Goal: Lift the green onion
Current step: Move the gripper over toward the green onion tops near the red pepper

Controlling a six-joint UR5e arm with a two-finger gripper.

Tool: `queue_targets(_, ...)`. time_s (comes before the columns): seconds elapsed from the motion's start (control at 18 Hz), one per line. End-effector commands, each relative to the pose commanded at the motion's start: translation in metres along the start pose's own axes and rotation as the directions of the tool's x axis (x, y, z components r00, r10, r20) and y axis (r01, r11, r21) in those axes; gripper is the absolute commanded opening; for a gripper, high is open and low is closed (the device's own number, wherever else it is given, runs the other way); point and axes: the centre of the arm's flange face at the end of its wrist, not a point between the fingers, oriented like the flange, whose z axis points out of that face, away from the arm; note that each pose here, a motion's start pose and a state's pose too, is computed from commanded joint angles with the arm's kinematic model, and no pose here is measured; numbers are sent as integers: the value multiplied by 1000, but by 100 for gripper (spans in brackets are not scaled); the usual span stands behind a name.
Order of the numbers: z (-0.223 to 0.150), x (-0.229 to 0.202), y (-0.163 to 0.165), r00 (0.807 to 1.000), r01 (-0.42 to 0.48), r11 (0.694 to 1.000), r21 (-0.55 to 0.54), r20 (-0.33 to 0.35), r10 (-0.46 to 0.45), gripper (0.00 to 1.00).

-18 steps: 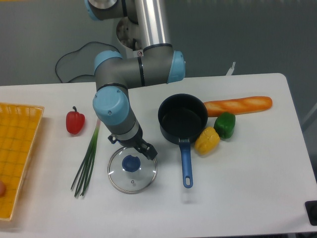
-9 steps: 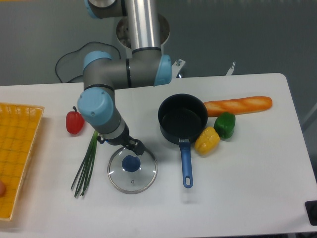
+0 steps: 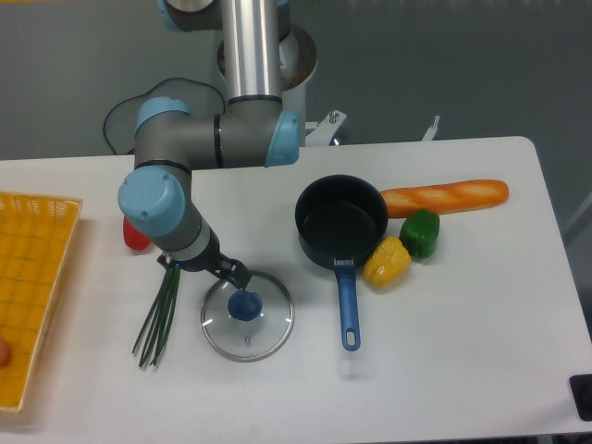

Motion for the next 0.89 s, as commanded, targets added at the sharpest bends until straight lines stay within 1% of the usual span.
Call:
queue_targets(0.22,6,12,6,1000,-12,1000,-15,-4,11,100)
queue_targets(0.44,6,14,4,1000,-18,1000,-8,-7,18,100)
queue_targets(0.61,1,15,3,999,-11,1000,20,-34,11,100)
queue_targets(0.89,1,19,2,999,9,1000,20,-38,-9,100)
